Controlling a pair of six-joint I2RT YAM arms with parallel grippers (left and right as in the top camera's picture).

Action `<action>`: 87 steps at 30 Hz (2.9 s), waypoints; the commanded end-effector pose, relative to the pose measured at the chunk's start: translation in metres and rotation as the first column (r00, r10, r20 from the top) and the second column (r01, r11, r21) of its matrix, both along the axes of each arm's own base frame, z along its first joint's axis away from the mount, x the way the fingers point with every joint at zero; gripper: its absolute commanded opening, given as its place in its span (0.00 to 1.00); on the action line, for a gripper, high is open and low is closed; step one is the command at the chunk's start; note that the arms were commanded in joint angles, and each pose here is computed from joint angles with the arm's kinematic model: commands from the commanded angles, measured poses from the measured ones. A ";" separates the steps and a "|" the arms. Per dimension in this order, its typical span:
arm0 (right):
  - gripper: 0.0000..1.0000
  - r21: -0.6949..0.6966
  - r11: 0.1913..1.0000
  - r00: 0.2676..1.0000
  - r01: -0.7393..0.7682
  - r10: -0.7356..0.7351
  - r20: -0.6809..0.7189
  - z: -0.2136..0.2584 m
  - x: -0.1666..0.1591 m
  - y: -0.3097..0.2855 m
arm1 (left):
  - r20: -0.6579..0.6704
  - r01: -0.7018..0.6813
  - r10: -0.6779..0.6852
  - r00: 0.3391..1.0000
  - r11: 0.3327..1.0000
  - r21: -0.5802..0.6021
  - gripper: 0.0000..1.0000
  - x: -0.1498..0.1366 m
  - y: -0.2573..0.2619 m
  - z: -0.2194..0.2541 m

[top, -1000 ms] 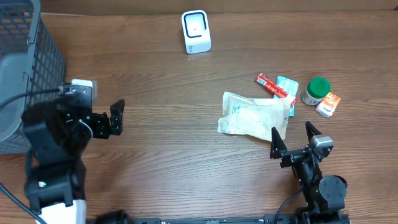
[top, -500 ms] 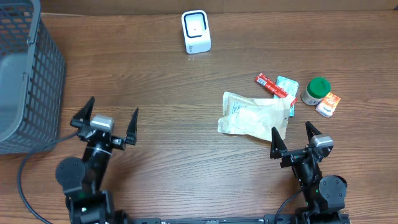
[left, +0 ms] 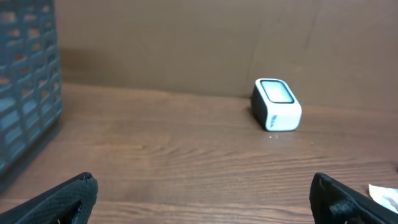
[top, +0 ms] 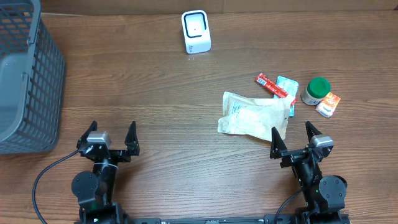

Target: Scan the item barcode

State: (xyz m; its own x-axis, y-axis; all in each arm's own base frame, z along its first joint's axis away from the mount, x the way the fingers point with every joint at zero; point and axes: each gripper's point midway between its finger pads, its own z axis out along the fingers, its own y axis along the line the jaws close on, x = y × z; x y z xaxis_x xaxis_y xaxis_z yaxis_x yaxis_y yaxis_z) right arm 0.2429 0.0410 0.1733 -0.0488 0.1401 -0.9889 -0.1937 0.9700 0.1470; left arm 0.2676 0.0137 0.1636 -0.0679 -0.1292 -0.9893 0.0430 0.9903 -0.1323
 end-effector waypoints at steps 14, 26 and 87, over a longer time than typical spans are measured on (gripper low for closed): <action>1.00 0.006 1.000 1.000 0.017 -0.017 0.002 -0.002 0.001 -0.003 | -0.135 -0.110 0.101 0.986 0.992 -0.059 1.00 -0.016 0.013 -0.034; 1.00 0.006 1.000 1.000 0.017 -0.017 0.002 -0.002 0.000 -0.003 | -0.082 -0.103 0.102 0.991 0.995 -0.009 1.00 -0.020 0.009 -0.023; 1.00 0.006 1.000 1.000 0.017 -0.017 0.002 -0.002 0.000 -0.003 | 0.002 -0.026 0.026 1.000 0.990 0.136 1.00 -0.022 -0.008 -0.005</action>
